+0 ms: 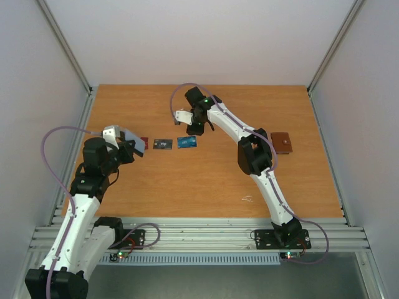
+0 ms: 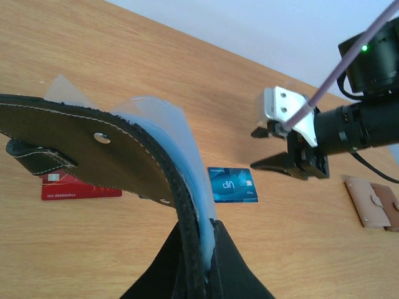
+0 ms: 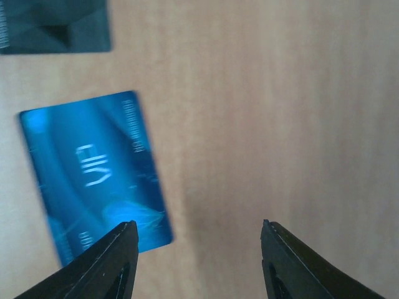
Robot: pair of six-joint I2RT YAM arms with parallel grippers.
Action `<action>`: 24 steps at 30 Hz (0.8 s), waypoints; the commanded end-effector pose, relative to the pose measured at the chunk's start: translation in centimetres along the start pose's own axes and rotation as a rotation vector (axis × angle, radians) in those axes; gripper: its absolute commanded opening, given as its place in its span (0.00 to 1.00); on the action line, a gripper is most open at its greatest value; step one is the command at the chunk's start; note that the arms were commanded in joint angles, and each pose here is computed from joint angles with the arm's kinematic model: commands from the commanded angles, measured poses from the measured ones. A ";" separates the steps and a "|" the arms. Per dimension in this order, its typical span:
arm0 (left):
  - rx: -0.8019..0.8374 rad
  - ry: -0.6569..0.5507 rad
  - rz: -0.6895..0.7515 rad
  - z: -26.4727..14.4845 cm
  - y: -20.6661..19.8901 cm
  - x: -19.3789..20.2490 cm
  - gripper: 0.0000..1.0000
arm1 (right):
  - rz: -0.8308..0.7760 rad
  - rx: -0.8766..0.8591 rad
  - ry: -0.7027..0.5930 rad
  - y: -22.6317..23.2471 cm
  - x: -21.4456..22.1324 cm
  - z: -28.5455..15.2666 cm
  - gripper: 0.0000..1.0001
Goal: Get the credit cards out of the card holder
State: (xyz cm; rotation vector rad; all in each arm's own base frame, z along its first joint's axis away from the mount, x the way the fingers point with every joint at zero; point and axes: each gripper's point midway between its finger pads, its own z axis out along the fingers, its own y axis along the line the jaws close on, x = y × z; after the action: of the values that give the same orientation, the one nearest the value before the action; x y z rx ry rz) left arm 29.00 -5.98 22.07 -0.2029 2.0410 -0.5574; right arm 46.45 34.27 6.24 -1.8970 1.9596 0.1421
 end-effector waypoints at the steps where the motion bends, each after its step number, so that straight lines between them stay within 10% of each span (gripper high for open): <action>1: 0.107 -0.081 0.090 -0.7 -2.5 -2.6 0.00 | 0.083 0.281 -0.083 -5.7 -3.3 -4.7 0.56; 7: 0.439 -0.089 0.360 -3.6 -9.3 -3.4 0.00 | 0.276 0.404 -0.398 -7.5 -8.8 -17.0 0.60; 13: 1.011 -0.032 0.694 -12.4 -17.0 -0.1 0.00 | 0.187 -0.015 -0.889 3.7 -13.0 -30.2 0.76; 15: 1.057 -0.037 0.817 -14.6 -17.5 1.0 0.00 | 0.084 -0.076 -0.999 7.4 -13.0 -33.3 0.97; 21: 0.936 -0.065 1.346 -15.6 -15.4 3.8 0.00 | 0.010 -0.047 -0.982 13.1 -9.2 -34.2 0.98; 24: 0.898 -0.134 1.286 -15.7 -16.7 1.2 0.00 | 0.024 -0.158 -0.953 15.9 -8.6 -34.9 0.98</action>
State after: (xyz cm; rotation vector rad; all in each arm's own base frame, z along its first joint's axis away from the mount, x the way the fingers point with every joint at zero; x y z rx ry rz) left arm 14.17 -16.51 34.81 1.3453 1.3397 -0.6289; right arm 26.03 31.20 40.26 -1.3545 1.2704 0.8750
